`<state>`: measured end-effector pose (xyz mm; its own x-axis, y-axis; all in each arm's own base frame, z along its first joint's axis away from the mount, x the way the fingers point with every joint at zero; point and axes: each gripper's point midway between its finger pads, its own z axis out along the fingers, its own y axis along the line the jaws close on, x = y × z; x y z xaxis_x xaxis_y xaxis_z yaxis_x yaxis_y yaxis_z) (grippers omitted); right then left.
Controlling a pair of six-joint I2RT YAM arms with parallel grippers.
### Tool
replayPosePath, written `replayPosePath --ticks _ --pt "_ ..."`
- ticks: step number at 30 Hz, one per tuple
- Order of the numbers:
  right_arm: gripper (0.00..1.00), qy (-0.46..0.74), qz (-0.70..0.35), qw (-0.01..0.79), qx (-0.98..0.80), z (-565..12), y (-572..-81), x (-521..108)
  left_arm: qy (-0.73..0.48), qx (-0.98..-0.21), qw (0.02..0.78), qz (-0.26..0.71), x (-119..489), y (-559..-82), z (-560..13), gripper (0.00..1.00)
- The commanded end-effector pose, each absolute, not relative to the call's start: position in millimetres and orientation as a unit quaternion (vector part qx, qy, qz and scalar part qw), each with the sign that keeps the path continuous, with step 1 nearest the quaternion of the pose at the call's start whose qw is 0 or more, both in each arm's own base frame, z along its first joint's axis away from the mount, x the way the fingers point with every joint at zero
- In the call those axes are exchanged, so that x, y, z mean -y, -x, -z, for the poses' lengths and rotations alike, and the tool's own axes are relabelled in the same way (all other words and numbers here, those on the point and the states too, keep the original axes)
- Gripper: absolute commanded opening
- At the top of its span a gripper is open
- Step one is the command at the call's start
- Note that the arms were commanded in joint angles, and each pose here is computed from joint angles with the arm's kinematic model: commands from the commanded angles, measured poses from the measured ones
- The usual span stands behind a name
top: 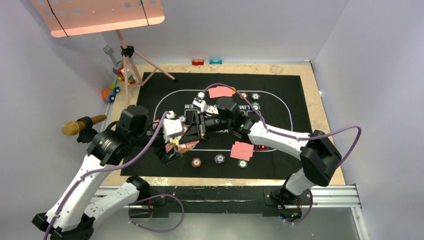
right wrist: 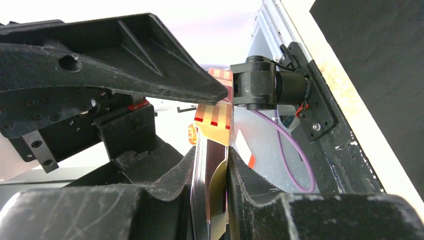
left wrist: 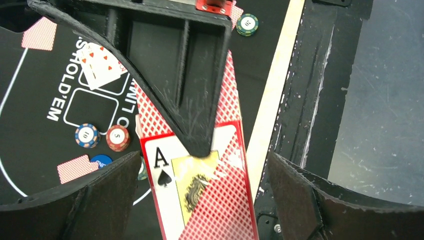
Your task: Distribute texas hold em gaming equipment
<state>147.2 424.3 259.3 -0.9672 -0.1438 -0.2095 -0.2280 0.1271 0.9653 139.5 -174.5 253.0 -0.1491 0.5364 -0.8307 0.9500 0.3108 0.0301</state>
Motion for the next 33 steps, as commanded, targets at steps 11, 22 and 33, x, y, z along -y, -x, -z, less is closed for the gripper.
replayPosePath --ticks 11,22,33 --pt "0.08 0.156 -0.665 0.064 -0.728 -293 -141 -414 -0.579 -0.676 0.363 0.276 177 -129 -238 1.00" --pt "0.07 0.141 -0.664 0.067 -0.731 -298 -147 -417 -0.571 -0.687 0.374 0.250 175 -143 -234 0.94" --pt "0.21 0.116 -0.663 0.068 -0.737 -299 -156 -422 -0.539 -0.711 0.391 0.227 171 -153 -236 0.70"
